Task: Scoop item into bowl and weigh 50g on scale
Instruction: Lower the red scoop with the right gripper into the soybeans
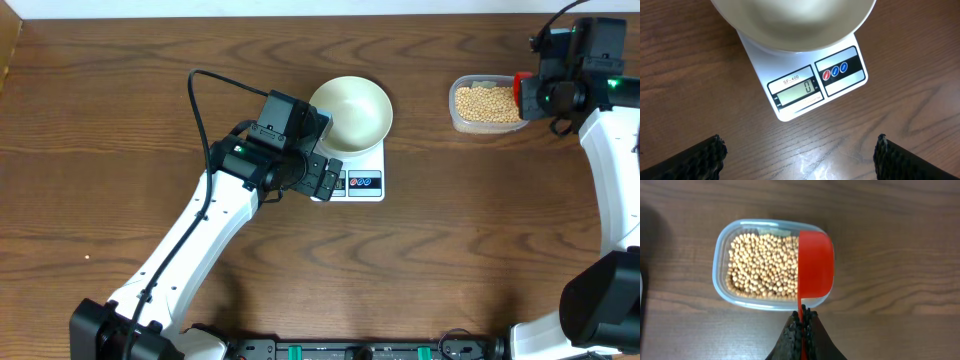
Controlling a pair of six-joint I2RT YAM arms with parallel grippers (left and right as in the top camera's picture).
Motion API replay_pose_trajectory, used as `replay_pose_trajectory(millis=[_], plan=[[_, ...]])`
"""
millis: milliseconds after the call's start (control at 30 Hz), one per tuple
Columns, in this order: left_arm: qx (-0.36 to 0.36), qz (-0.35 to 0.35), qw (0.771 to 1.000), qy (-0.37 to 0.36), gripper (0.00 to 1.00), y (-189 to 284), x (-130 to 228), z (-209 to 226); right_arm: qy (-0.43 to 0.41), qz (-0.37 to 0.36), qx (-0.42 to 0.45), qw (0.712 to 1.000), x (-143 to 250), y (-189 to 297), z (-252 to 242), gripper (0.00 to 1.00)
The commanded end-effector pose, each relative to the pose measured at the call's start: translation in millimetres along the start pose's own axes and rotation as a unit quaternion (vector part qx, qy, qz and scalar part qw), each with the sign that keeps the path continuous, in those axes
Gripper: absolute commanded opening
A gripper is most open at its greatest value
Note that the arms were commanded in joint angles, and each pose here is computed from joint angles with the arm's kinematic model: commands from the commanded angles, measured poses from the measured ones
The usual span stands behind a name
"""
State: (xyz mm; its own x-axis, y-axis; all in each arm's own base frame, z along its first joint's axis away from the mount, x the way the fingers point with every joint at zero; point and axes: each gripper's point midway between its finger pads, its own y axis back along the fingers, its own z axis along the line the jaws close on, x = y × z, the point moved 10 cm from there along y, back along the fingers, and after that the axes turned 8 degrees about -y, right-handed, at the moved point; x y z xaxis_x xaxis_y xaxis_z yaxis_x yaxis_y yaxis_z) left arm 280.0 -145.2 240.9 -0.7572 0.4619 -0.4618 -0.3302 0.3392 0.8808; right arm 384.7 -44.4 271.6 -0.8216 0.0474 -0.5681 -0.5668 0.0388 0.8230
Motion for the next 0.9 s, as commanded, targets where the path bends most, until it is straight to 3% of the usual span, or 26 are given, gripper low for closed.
replay_pose_trajectory(millis=[0, 533, 867], plan=[[-0.006, 0.010, 1.000, 0.001, 0.96, -5.1, 3.1, 2.0, -0.006, -0.009, -0.003, 1.000, -6.1, 1.1, 0.0, 0.01], [-0.006, 0.010, 1.000, 0.001, 0.96, -5.1, 3.1, 2.0, 0.025, -0.022, -0.017, 0.999, -11.5, -8.5, 10.8, 0.01], [-0.006, 0.010, 1.000, 0.001, 0.96, -5.1, 3.1, 2.0, 0.054, 0.044, -0.006, 0.998, 4.4, -38.1, 9.1, 0.01]])
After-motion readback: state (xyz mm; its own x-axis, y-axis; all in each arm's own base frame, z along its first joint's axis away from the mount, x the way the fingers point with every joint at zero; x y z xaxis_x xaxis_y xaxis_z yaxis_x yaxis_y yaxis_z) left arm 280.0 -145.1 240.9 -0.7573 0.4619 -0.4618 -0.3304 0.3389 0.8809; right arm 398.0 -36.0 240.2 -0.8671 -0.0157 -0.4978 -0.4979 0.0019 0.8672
